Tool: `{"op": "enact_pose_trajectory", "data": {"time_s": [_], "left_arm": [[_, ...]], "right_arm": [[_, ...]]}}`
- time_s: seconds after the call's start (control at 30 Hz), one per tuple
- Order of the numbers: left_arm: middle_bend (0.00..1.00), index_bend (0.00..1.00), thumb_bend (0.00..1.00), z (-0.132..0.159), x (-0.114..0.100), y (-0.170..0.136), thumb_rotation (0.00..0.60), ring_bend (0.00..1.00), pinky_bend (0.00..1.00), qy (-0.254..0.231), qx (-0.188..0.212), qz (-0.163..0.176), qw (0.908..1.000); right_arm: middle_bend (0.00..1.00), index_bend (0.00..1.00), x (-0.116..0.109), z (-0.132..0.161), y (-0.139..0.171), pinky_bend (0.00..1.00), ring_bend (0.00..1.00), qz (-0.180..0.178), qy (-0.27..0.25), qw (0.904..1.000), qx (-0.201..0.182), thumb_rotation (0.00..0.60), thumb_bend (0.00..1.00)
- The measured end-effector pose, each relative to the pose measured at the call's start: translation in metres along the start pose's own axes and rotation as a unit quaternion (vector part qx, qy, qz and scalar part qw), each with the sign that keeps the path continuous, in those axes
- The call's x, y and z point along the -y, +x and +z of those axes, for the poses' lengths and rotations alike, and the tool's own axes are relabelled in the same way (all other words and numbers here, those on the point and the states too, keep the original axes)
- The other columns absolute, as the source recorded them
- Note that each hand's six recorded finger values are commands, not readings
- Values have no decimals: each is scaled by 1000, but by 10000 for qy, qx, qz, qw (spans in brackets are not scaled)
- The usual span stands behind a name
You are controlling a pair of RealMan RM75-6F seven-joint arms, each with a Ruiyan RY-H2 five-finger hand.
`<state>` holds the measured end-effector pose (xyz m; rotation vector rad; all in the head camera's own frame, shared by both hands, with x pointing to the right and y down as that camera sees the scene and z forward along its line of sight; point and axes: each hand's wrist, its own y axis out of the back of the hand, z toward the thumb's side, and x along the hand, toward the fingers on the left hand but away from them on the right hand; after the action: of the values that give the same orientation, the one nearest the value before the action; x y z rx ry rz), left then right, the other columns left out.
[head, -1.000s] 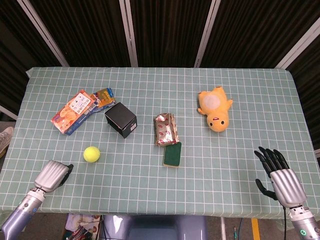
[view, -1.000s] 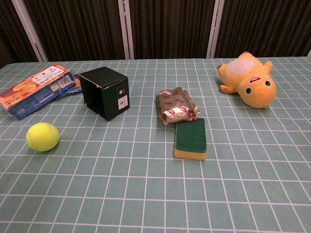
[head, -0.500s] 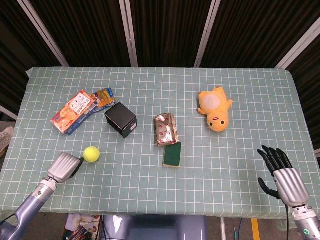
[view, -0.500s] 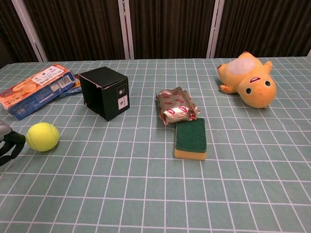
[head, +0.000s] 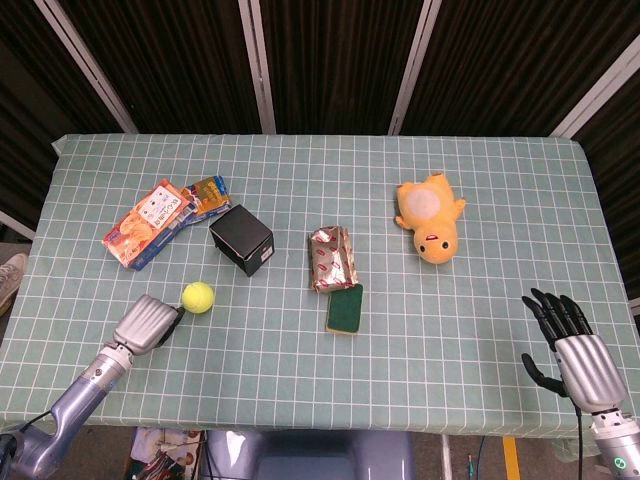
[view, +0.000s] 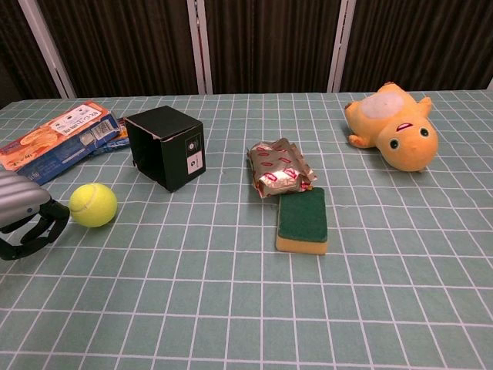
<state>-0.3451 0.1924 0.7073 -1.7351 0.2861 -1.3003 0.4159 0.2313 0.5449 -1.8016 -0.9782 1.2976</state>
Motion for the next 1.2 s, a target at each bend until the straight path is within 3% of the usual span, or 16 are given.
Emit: {"op": "enact_pose_trajectory", "data": {"time_s": [1.2], "left_arm": [[571, 523, 436, 9, -21, 67, 600, 653, 746, -115, 69, -8, 9999]], "right_arm": [[0, 0, -5, -3, 1, 0, 0, -114, 8, 9999, 79, 600, 429]]}}
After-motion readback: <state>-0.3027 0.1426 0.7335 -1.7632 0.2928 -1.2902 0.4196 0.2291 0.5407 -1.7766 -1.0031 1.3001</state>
